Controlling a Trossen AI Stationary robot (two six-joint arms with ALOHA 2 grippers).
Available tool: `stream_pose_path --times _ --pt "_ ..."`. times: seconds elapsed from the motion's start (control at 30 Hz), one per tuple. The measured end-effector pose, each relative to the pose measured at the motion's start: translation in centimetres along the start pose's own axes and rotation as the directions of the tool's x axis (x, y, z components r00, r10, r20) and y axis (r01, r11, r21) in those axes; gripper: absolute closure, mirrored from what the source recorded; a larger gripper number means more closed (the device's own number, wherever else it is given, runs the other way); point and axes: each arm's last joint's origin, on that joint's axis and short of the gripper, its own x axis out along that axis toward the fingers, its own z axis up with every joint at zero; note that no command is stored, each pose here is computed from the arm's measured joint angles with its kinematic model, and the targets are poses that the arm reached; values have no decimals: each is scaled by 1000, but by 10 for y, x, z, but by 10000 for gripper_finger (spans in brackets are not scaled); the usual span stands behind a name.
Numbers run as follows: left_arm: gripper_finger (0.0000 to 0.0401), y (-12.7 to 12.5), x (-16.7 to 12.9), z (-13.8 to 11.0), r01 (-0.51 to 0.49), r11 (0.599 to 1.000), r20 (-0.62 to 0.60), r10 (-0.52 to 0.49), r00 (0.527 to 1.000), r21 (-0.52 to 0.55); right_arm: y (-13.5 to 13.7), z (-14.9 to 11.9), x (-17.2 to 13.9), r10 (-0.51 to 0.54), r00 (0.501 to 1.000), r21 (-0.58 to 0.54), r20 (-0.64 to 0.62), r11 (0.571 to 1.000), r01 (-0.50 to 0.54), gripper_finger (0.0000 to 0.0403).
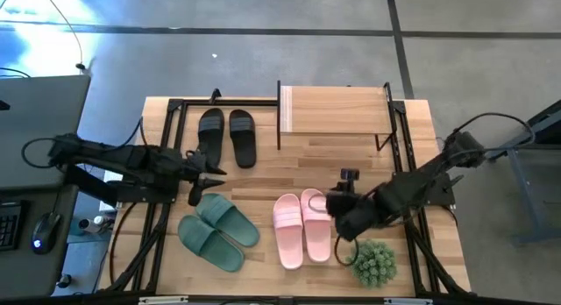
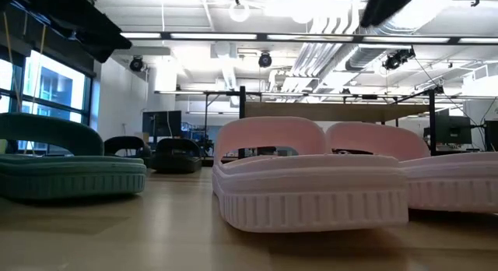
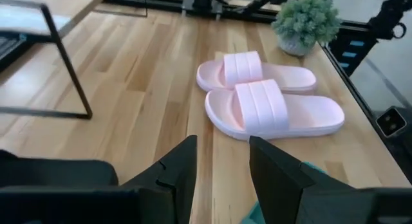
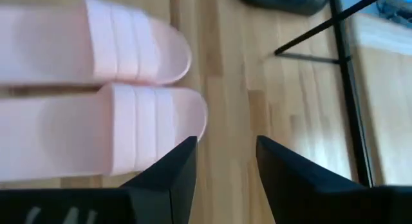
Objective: Pick and place slides into the shelf
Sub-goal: Put the right pink slipper on the shelf
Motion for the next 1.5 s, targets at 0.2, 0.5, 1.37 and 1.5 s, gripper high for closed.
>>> stream_pose_path --times 0.2,0.5,1.37,1.5 --pt "275 -11 -2 -1 52 999 8 -52 999 15 43 14 13 -21 997 -67 -80 998 16 265" --pt "274 -12 -2 -1 60 998 6 -60 998 10 98 40 43 -108 970 -107 -217 990 87 265" --pt "274 -12 -2 -1 63 998 3 -63 998 14 123 7 102 -267 911 -86 -314 964 253 265" --pt "274 -12 -2 -1 63 998 3 -63 998 14 119 6 110 -271 907 -75 -322 962 261 265"
